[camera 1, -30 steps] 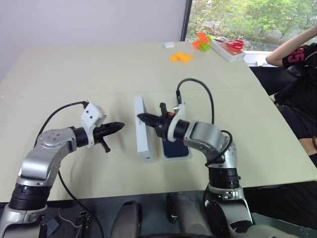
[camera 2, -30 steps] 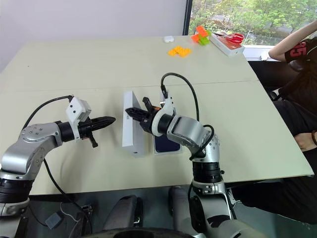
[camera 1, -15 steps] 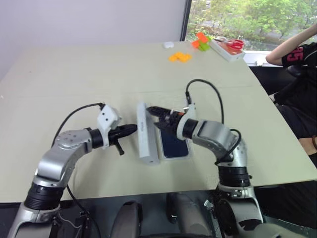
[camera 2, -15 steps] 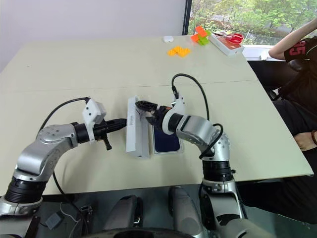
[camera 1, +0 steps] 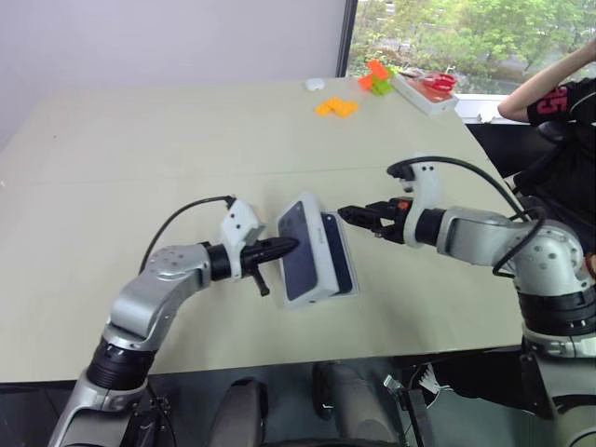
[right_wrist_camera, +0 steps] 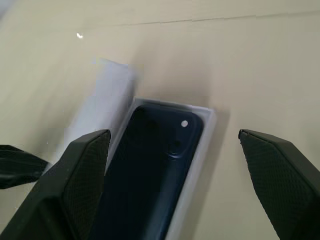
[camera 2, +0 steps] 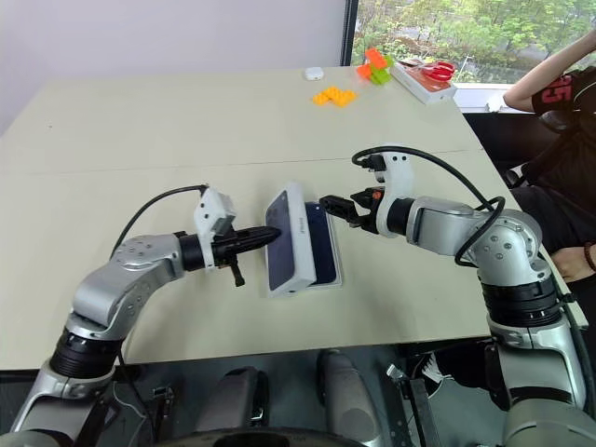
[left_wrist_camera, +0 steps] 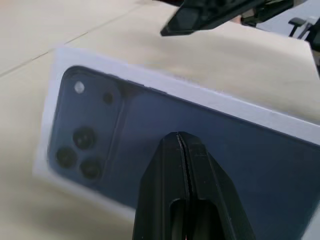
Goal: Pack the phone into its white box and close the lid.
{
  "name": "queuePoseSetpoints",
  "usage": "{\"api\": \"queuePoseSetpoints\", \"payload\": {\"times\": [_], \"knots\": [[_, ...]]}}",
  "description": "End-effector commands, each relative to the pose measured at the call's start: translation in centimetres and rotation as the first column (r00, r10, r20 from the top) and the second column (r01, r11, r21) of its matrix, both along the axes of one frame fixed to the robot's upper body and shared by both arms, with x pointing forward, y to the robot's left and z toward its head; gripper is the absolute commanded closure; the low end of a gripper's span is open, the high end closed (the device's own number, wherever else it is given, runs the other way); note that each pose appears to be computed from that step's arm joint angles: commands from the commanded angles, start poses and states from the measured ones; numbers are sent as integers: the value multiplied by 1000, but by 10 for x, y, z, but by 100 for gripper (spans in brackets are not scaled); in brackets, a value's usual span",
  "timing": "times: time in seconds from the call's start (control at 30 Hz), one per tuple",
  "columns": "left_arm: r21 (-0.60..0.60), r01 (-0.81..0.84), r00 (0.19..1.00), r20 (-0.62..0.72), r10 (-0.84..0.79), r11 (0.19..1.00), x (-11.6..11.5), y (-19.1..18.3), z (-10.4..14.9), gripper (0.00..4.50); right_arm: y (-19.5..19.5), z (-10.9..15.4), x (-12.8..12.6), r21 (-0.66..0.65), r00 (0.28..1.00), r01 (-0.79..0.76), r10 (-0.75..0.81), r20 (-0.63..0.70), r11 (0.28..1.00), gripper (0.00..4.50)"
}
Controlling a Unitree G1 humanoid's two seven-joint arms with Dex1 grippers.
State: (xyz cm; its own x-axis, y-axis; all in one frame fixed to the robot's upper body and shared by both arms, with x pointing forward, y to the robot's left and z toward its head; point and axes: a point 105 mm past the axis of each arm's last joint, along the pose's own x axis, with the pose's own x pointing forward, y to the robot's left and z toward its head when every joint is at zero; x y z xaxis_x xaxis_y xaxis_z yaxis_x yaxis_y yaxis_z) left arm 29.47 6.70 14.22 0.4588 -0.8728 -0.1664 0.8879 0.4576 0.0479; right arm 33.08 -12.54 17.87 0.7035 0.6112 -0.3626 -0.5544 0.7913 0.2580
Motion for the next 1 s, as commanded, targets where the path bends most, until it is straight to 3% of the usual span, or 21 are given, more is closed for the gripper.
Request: {"api": "queuePoseSetpoints", "payload": {"times": [0.03,0.37,0.47,0.67,0.7,0.8,1.0], "knots": [[-8,1,998,55,0,1000,1,-7,11,448,4,15,-3,-56,992,-64,69,102,996,21],[-22,-152,987,45,153,988,10,40,31,448,-4,12,-6,-255,967,-108,161,198,961,21],[31,-272,960,-56,273,962,9,84,22,450,-10,5,-6,-321,958,-125,198,207,939,105],[119,-250,957,-122,264,961,-8,87,3,450,-7,-2,-12,-419,931,-184,294,215,889,423],[135,-256,952,-136,274,957,-8,86,-2,450,-6,-3,-13,-436,927,-188,305,217,880,445],[211,-247,950,-140,279,946,-8,79,-16,450,-4,-7,-13,-510,911,-186,342,231,839,445],[245,-164,967,-149,204,956,-14,49,-29,450,8,-18,-13,-543,898,-219,385,212,811,445]]}}
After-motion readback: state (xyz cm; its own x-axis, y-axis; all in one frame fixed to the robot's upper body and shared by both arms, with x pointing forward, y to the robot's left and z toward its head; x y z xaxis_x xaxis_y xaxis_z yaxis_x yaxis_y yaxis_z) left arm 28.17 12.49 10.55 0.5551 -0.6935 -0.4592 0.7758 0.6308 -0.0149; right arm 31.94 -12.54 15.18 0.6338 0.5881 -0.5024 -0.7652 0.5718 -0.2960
